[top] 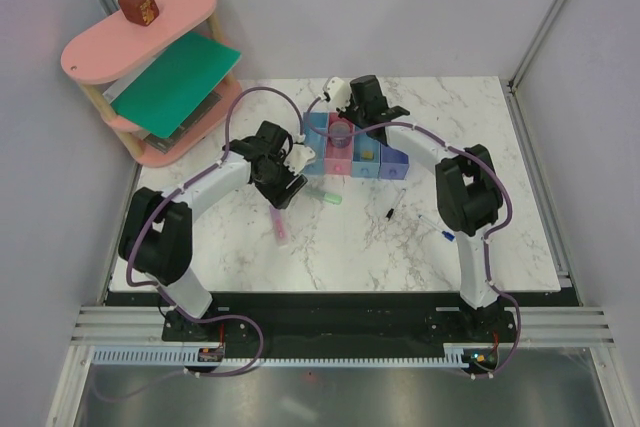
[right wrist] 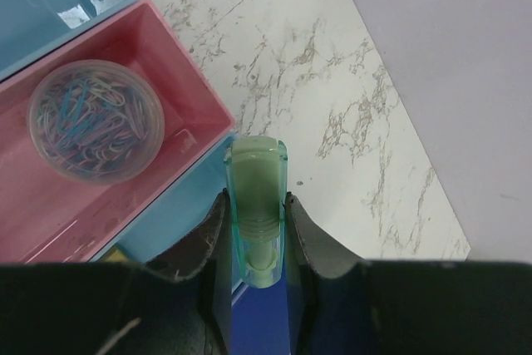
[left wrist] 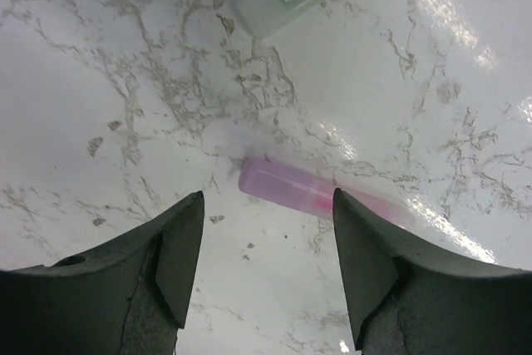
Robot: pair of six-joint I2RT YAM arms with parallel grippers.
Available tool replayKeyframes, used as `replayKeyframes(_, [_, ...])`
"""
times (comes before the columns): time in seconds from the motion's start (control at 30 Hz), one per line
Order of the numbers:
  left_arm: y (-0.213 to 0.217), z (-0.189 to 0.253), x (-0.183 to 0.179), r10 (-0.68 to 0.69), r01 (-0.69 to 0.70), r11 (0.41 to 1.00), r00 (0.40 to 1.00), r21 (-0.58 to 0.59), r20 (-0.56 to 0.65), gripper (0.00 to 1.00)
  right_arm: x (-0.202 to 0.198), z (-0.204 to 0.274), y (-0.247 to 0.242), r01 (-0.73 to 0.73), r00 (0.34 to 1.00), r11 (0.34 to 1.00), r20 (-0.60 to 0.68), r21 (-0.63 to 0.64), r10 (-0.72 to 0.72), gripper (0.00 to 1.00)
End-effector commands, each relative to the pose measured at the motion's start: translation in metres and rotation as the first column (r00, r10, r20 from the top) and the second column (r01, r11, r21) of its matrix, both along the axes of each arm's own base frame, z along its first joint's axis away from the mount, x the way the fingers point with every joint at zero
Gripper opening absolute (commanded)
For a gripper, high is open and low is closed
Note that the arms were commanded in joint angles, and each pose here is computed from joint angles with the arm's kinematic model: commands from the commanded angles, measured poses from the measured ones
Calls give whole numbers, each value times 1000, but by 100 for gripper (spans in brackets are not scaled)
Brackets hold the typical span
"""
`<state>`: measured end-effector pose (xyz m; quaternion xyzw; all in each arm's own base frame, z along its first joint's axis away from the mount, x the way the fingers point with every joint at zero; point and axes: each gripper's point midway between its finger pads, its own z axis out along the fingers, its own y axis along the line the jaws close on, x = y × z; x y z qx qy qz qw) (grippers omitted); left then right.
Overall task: Sort the stationery into containers
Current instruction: Place the pen in the storage box.
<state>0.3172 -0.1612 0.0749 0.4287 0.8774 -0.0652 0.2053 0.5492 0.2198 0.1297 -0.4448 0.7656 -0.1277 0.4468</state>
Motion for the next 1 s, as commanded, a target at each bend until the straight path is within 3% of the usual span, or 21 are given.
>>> replayKeyframes(0.0, [8, -10, -21, 88, -85, 996, 992, 36, -94, 70, 7, 19, -4, 44, 997, 997, 67, 62, -48, 14])
replayKeyframes(0.2, [15, -15, -37, 119, -108, 991, 981, 75, -154, 70, -8, 15, -14, 44, 998, 997, 49, 60, -47, 30])
replayKeyframes(0.47, [10, -14, -53, 123, -108, 991, 970, 83, -211, 70, -18, 23, -20, 52, 997, 997, 49, 65, -55, 36])
replayKeyframes(0.77, [10, -32, -64, 142, -110, 985, 952, 130, -271, 70, -32, 38, -29, 52, 996, 997, 64, 63, -57, 63])
replayKeyframes(0.97, [12, -43, -66, 185, -142, 977, 937, 162, -296, 70, -39, 59, -30, 43, 995, 996, 87, 82, -50, 67])
